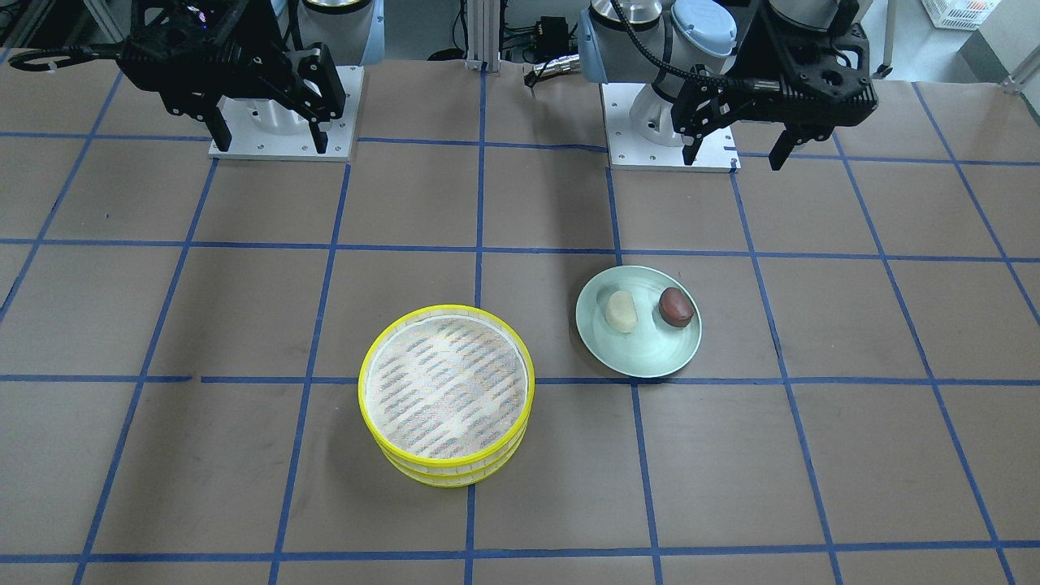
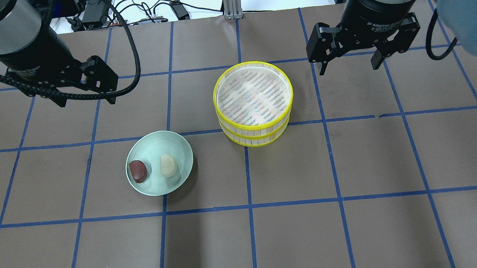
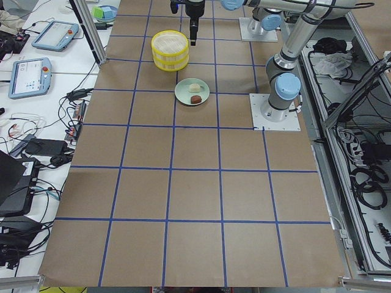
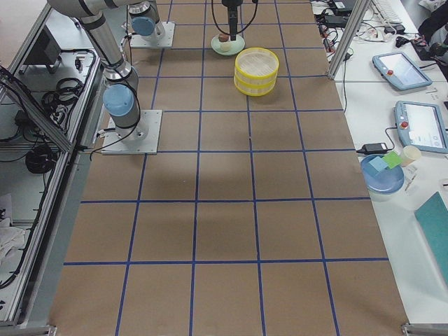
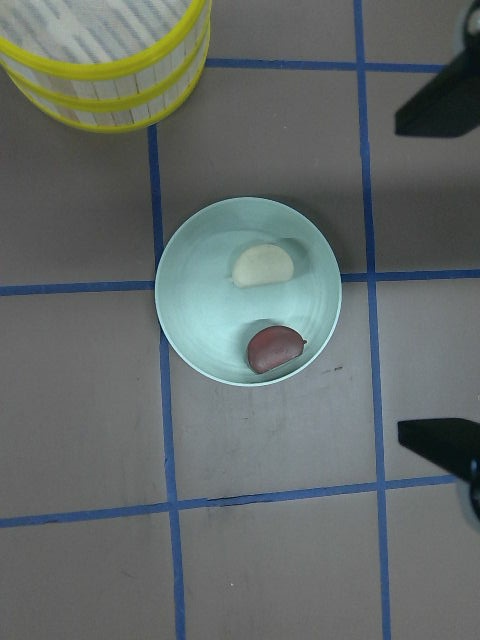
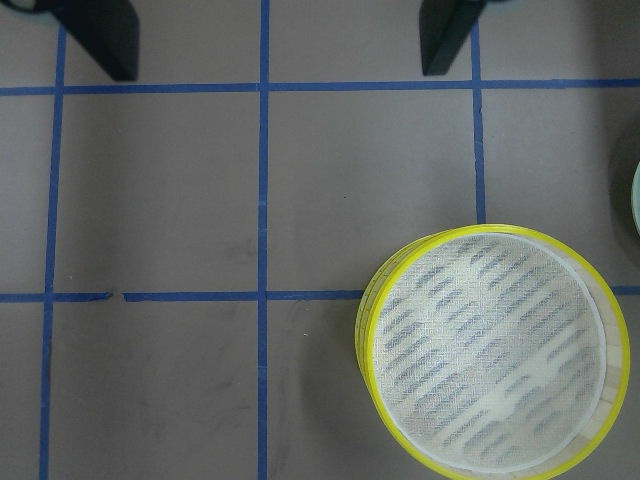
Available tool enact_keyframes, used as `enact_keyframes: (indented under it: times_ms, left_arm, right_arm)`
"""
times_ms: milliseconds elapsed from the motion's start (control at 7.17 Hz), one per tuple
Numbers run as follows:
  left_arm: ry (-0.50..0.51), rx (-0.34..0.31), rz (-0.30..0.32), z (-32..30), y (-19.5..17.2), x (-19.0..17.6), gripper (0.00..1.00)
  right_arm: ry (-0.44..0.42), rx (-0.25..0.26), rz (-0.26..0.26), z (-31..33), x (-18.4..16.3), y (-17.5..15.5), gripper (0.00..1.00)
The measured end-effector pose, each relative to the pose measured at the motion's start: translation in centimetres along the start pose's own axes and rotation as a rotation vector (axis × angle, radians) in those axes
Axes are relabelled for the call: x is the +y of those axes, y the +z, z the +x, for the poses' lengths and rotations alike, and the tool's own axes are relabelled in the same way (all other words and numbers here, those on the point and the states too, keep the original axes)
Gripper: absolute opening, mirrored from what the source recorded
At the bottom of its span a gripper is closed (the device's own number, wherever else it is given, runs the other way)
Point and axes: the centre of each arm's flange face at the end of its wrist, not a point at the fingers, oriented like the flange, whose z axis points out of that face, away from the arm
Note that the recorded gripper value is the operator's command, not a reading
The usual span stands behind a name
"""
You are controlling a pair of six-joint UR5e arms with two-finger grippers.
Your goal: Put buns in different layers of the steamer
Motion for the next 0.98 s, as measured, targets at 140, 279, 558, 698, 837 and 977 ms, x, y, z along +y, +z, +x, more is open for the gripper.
enact_keyframes:
  times_ms: [140,279,558,698,837,977]
  left_arm:
    - [0.0,0.001,0.002,0.0,-0.2,0.1,1.0]
    - [-0.001,-0.005,-0.005,-0.1,0.0,0.1,1.0]
    - [-0.005,-0.019,-0.022,-0.5,0.5,0.0,1.0]
    - [-0.004,-0.019,-0.024,-0.5,0.6,-0.1,1.0]
    - [-0.006,-0.024,-0.026,-0.6,0.6,-0.1,1.0]
    - [-0.01,-0.03,-0.035,-0.8,0.7,0.1,1.0]
  right_arm:
    - [-0.002,0.002,0.002,0.0,0.0,0.0,1.0]
    - [-0.015,0.003,-0.001,0.1,0.1,0.0,1.0]
    - [-0.05,-0.004,-0.028,-0.1,0.1,1.3,1.0]
    - [-0.053,-0.006,-0.051,-0.2,-0.1,3.3,1.0]
    - [-0.051,-0.008,-0.059,-0.5,-1.2,5.8,0.99]
    - [-0.048,-0.009,-0.061,-0.9,-3.5,9.1,0.99]
